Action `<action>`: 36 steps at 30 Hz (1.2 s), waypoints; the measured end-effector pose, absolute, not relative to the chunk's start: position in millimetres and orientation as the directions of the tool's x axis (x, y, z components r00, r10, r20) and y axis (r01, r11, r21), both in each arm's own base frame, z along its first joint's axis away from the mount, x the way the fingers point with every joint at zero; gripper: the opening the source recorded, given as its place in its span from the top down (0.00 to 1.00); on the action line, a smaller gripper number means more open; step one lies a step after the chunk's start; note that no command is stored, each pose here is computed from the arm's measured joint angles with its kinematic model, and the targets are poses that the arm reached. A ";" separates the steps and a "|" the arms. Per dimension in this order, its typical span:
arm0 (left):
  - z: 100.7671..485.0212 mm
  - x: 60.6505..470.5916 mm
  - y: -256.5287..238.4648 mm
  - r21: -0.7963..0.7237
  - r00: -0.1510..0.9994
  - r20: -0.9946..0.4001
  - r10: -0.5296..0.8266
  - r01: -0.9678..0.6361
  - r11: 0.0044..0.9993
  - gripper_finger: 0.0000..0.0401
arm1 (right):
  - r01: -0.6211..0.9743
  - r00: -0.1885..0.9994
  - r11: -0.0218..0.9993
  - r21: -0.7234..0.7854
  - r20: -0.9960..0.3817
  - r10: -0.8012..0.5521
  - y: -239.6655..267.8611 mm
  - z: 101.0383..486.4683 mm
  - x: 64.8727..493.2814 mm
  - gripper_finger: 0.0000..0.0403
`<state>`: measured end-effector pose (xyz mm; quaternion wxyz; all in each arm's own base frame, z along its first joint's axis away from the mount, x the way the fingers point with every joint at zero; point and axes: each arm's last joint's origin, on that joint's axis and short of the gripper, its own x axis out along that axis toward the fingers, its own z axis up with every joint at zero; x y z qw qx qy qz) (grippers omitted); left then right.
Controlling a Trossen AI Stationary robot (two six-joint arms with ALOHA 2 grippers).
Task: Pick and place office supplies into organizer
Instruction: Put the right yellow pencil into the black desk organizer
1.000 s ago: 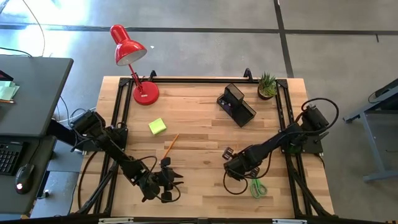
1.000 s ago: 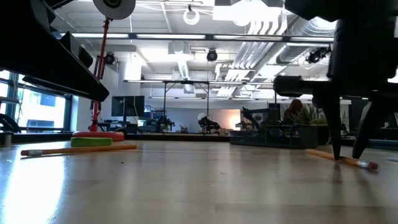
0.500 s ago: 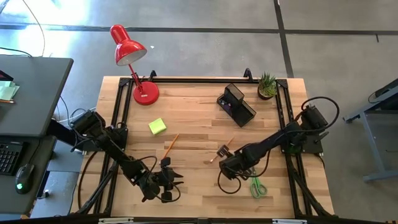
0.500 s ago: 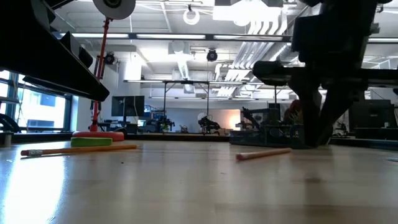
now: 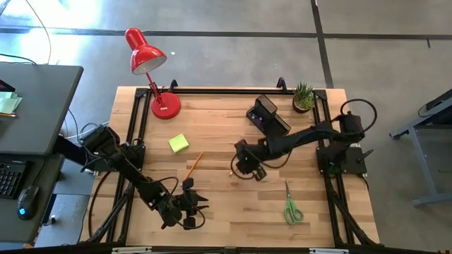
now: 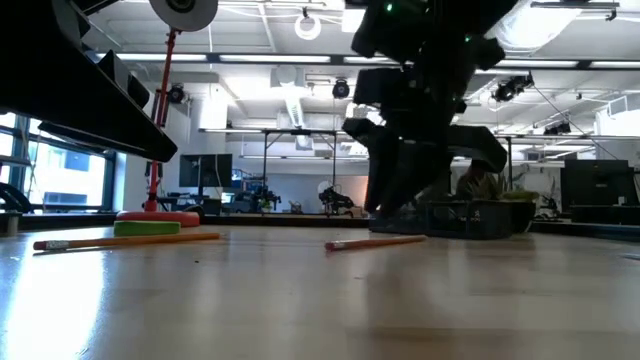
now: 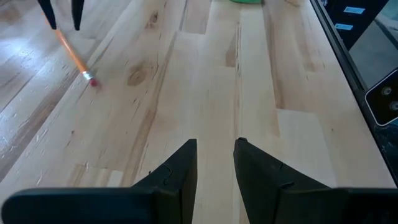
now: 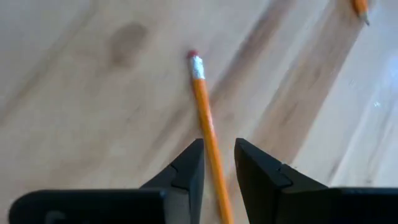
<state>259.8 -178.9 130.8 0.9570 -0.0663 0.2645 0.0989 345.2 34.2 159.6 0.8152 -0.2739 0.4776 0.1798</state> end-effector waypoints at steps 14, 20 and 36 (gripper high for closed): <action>129.6 258.9 -178.4 -0.081 0.833 -0.532 0.155 -0.232 0.969 0.77 | -0.493 0.489 0.849 -0.188 -0.867 0.091 -22.8 130.8 359.5 0.80; 129.2 258.7 -178.2 -0.070 0.830 -0.535 0.156 -0.228 0.971 0.77 | -0.503 0.469 0.847 -0.173 -0.878 0.099 -19.5 129.0 358.1 0.82; 129.9 259.1 -176.9 -0.058 0.835 -0.516 0.193 -0.259 0.964 0.77 | -0.296 0.690 0.936 -0.190 -0.720 0.072 -18.4 172.8 396.6 0.85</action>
